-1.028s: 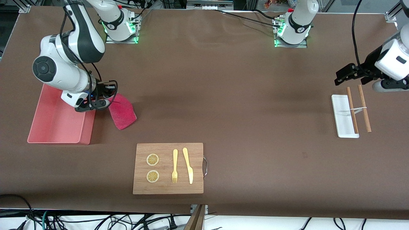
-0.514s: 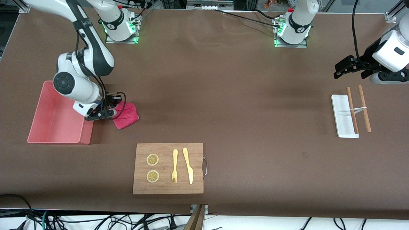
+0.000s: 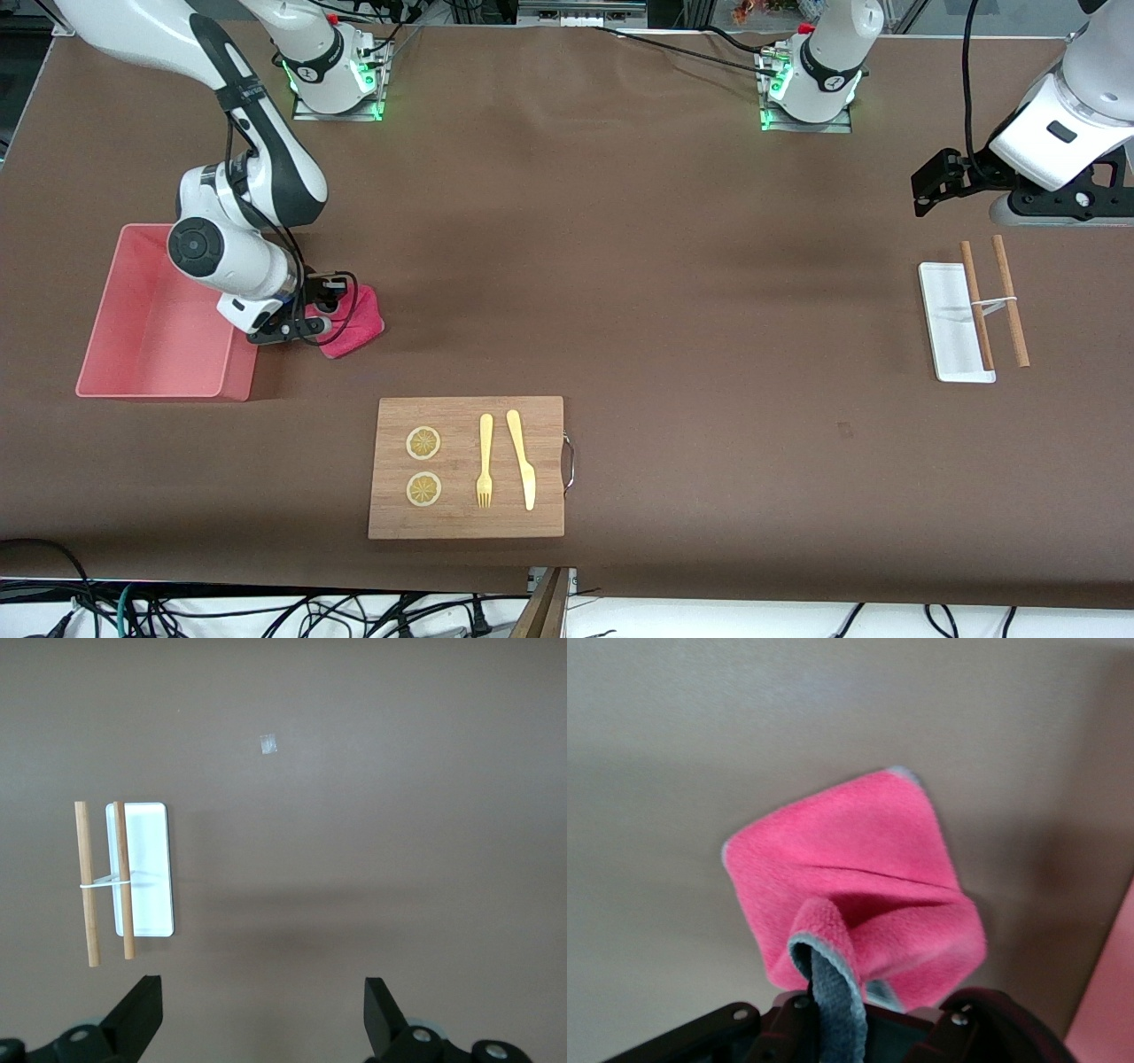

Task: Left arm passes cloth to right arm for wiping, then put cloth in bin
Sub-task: 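Rub the cloth across the table surface with the right gripper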

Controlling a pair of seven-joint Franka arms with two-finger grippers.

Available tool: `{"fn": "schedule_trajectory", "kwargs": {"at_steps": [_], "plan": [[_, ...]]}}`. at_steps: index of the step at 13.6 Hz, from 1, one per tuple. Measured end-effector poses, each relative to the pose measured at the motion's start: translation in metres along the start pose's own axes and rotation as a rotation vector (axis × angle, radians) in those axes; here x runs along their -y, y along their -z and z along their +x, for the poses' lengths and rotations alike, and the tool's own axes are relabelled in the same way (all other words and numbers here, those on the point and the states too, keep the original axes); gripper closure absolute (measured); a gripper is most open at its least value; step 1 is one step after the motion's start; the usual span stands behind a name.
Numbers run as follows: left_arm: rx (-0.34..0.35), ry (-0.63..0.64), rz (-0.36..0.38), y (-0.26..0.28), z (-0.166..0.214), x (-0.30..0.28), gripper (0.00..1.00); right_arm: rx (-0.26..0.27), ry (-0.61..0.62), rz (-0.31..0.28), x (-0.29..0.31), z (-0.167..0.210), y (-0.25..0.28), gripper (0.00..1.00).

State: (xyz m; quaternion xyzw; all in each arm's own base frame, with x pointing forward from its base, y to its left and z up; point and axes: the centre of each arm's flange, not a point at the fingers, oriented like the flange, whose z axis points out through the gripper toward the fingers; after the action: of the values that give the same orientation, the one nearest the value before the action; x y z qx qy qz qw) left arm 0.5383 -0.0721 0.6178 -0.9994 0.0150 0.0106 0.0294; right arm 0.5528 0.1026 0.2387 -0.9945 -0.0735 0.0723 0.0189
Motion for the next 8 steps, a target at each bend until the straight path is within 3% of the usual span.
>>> {"fn": "schedule_trajectory", "kwargs": {"at_steps": [8], "plan": [[0.004,-0.036,0.003,0.002,-0.003,-0.020,0.00,-0.060,-0.201,-0.021,0.183,0.009,0.002,1.00]]}}
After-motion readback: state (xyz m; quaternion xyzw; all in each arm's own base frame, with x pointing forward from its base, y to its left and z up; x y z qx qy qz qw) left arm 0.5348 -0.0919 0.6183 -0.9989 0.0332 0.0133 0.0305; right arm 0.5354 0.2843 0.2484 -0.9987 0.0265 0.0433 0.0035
